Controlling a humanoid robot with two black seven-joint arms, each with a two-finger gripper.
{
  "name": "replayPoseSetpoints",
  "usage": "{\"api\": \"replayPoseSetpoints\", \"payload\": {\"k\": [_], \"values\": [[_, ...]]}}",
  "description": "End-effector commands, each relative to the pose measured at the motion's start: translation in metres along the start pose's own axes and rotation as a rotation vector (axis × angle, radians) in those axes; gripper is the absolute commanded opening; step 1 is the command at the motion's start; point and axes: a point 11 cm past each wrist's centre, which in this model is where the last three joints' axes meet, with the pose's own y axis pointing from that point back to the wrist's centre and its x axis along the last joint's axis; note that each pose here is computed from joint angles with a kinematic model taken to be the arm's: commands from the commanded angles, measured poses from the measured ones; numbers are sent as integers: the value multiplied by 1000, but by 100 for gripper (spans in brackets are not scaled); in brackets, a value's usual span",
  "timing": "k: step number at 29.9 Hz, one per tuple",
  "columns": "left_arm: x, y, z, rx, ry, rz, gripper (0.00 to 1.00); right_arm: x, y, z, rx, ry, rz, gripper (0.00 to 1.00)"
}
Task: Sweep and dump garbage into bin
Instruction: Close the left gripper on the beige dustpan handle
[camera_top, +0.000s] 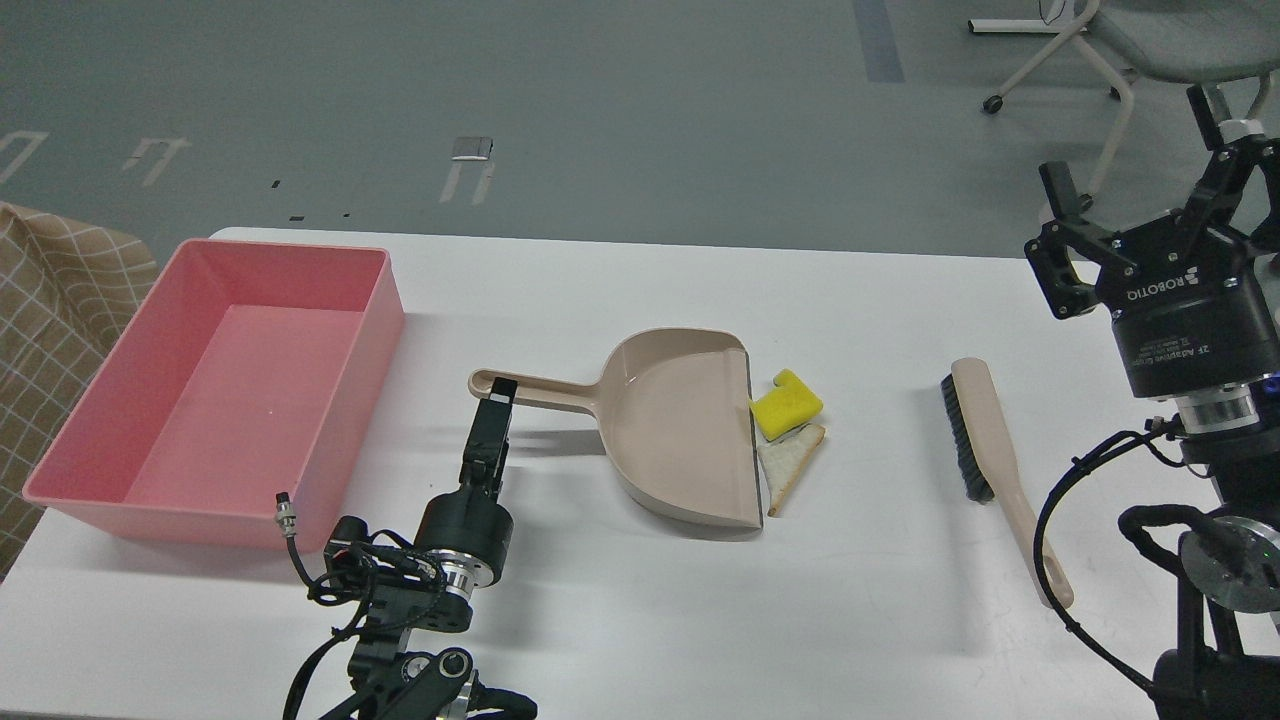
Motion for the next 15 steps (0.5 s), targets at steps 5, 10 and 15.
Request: {"api": "replayPoseSetpoints", "payload": {"k": [5, 10, 15], "values": [[-1, -11, -12, 25, -51, -9, 98, 2, 1, -2, 4, 4, 6, 100], [-3, -15, -8, 15, -54, -13, 98, 3, 1, -2, 4, 4, 8, 100], [-4, -15, -8, 12, -55, -16, 98, 4, 1, -1, 2, 3, 12, 100]]}}
